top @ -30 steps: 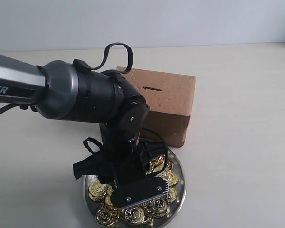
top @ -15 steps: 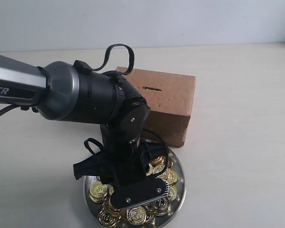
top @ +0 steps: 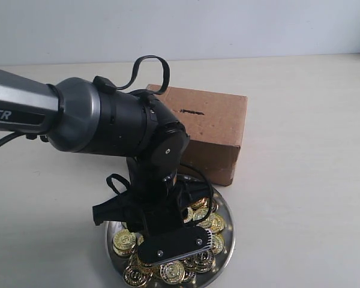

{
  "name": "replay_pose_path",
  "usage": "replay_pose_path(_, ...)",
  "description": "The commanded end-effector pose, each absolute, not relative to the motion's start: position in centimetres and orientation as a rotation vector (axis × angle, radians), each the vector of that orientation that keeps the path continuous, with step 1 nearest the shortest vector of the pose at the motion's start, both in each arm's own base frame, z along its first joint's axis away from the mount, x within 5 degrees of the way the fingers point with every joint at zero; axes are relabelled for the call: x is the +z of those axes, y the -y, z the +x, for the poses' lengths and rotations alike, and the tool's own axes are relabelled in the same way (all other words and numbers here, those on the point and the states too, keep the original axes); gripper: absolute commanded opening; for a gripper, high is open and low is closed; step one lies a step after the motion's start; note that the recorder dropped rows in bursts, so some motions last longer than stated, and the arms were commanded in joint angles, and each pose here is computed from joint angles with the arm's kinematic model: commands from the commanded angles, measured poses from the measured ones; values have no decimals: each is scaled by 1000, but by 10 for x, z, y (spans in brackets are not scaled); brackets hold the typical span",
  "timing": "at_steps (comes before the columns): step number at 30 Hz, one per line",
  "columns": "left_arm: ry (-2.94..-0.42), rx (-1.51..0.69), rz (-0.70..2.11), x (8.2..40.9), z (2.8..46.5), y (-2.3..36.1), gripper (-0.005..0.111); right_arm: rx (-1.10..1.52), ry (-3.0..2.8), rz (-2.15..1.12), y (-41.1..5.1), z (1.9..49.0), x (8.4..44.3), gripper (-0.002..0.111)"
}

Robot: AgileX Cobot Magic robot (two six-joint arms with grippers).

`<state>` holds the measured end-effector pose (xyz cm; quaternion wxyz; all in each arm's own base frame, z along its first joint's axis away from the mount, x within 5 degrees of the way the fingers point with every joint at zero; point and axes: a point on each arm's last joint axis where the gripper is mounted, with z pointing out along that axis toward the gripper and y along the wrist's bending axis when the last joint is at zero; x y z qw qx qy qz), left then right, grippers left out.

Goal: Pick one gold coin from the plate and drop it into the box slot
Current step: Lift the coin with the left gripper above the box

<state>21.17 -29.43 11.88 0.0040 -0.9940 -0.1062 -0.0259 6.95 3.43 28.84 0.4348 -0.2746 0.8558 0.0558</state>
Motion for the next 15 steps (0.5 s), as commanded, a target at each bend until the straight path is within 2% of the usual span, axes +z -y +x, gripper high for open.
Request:
replay_pose_path(1,325,-75,-3125,116,210,297,28,142,-2110,-683,-34,69,289,0)
replay_pose_path(11,442,-180,-3234,159,210,298,28,142,-2110,-683,-34,69,289,0)
replay_pose_path(13,592,-215,-3270,174,210,298,28,142,-2110,-683,-34,69,289,0)
replay_pose_path(15,874,-264,-3321,192,213,299,28,142,-2110,-683,-34,69,289,0)
